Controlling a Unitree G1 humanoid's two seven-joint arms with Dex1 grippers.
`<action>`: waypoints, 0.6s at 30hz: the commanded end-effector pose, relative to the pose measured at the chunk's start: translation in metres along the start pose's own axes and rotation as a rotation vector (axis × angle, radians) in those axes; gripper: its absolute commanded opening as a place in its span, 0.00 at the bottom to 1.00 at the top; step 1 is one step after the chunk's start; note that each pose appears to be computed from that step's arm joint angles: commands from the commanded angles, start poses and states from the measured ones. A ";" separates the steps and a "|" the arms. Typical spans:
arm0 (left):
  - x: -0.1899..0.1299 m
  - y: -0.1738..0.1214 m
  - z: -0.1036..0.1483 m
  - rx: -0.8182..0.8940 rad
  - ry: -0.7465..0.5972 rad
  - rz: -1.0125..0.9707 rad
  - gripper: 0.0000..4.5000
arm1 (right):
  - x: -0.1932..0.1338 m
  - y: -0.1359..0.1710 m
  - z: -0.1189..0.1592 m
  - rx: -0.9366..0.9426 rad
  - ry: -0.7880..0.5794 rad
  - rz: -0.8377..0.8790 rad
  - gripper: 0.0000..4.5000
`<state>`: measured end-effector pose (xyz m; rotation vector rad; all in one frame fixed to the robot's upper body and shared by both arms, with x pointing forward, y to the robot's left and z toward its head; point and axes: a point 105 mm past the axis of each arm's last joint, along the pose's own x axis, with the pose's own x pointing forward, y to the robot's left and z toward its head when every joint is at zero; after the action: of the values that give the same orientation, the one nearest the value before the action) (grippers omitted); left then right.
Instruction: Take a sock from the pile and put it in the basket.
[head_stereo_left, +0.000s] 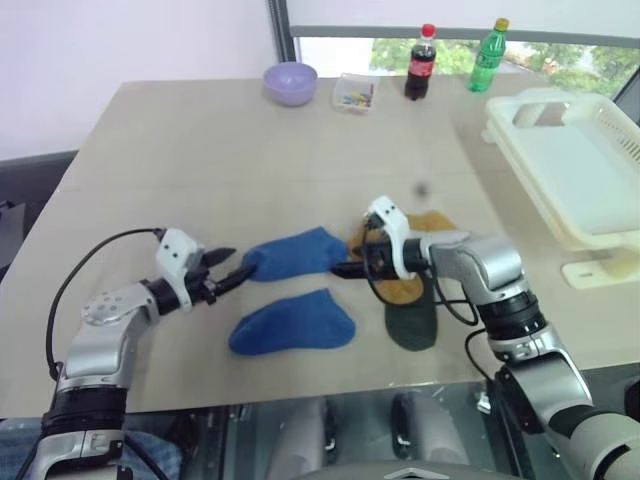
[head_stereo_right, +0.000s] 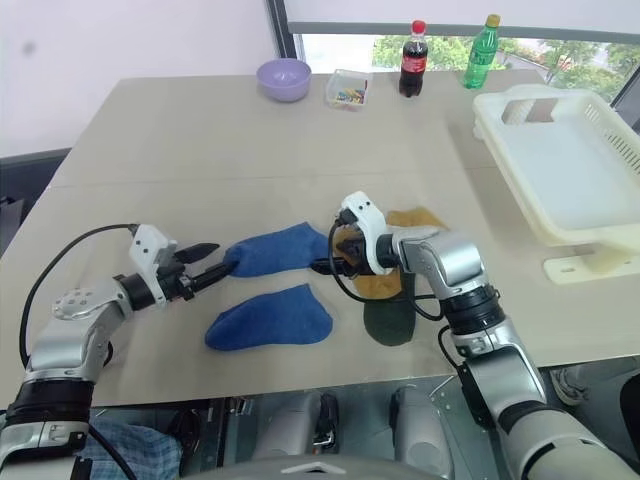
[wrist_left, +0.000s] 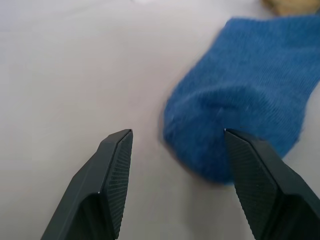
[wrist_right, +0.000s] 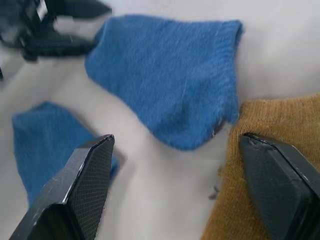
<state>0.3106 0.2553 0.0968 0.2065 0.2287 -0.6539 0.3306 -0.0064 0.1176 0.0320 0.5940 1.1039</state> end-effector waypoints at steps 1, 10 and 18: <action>-0.001 0.002 0.004 0.017 -0.006 0.009 0.69 | 0.001 0.002 0.010 -0.002 -0.028 0.002 0.91; 0.000 -0.004 -0.002 0.025 0.012 0.000 0.69 | 0.009 0.004 0.016 0.004 -0.038 0.000 0.71; -0.001 -0.009 -0.007 0.033 0.025 -0.002 0.69 | 0.009 0.003 0.016 -0.011 -0.032 -0.009 0.01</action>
<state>0.3075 0.2539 0.0943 0.2284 0.2249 -0.6449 0.3375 0.0013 0.1140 0.0520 0.6124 1.0716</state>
